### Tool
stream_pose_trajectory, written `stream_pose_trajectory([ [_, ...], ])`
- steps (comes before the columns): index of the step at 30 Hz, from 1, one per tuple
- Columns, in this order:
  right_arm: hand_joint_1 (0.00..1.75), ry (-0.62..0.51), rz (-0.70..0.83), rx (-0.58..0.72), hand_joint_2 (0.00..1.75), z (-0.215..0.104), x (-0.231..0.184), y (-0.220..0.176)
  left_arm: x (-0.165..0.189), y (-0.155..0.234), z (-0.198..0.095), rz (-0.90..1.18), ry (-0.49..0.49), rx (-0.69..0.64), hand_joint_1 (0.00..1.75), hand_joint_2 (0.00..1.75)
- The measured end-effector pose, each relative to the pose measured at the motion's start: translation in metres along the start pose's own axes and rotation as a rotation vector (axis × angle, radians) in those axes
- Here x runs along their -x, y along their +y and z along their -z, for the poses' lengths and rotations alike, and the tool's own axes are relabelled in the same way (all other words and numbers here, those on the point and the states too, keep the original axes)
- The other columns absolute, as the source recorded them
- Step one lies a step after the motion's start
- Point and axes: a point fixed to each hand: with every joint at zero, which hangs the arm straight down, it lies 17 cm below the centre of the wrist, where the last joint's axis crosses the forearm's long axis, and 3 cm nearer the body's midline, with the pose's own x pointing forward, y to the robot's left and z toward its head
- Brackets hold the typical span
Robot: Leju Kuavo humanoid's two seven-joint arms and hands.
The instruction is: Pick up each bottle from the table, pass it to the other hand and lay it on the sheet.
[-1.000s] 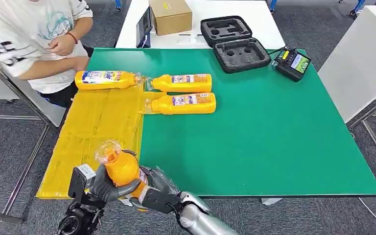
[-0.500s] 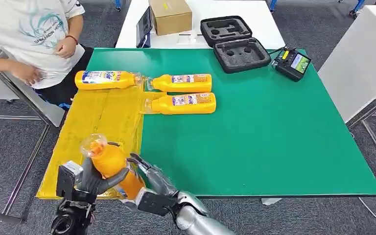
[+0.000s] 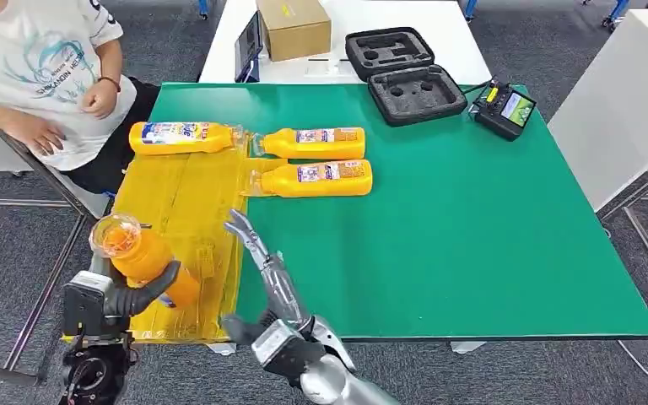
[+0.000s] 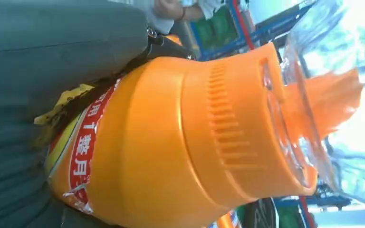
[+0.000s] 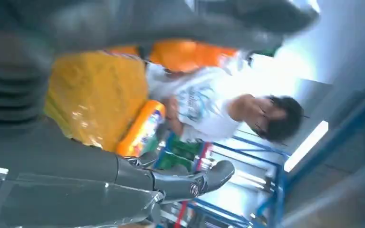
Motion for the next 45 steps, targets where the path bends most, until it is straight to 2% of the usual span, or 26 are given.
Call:
stream_pose_trajectory([
  [3,0.0,-0.028,0.005,0.018,0.0,0.003,-0.011,-0.005,0.0,0.005,0.002,0.011,-0.003,-0.01,1.75,1.75],
  [4,0.0,-0.036,0.001,0.031,1.75,0.004,-0.015,-0.008,0.0,0.006,0.003,0.027,-0.009,-0.011,1.75,1.75],
  [9,0.0,-0.09,-0.02,0.109,1.75,0.011,-0.036,-0.026,-0.01,0.001,0.029,0.287,-0.102,0.055,1.75,1.75],
  [14,0.0,-0.092,0.017,0.097,1.75,0.013,-0.039,-0.024,0.006,-0.048,0.068,0.713,-0.185,0.285,1.75,1.75],
  [17,0.0,-0.091,0.032,0.083,1.75,0.013,-0.039,-0.021,0.03,-0.077,0.071,0.822,-0.186,0.452,1.75,1.75],
  [22,0.0,-0.09,0.038,0.076,1.75,0.012,-0.04,-0.02,0.053,-0.095,0.067,0.873,-0.181,0.571,1.75,1.75],
  [28,0.0,-0.09,0.04,0.075,1.75,0.012,-0.04,-0.02,0.06,-0.1,0.064,0.895,-0.179,0.611,1.75,1.75],
  [30,0.0,-0.083,0.065,0.063,1.75,0.011,-0.039,-0.017,0.099,-0.132,0.041,0.97,-0.121,0.865,1.75,1.75],
  [40,0.0,-0.059,0.071,0.069,1.75,0.005,-0.033,-0.019,0.148,-0.141,0.012,0.987,-0.009,1.144,1.75,1.75],
  [45,0.0,-0.053,0.071,0.068,1.75,0.004,-0.03,-0.02,0.158,-0.141,0.009,0.974,0.036,1.215,1.75,1.75],
])
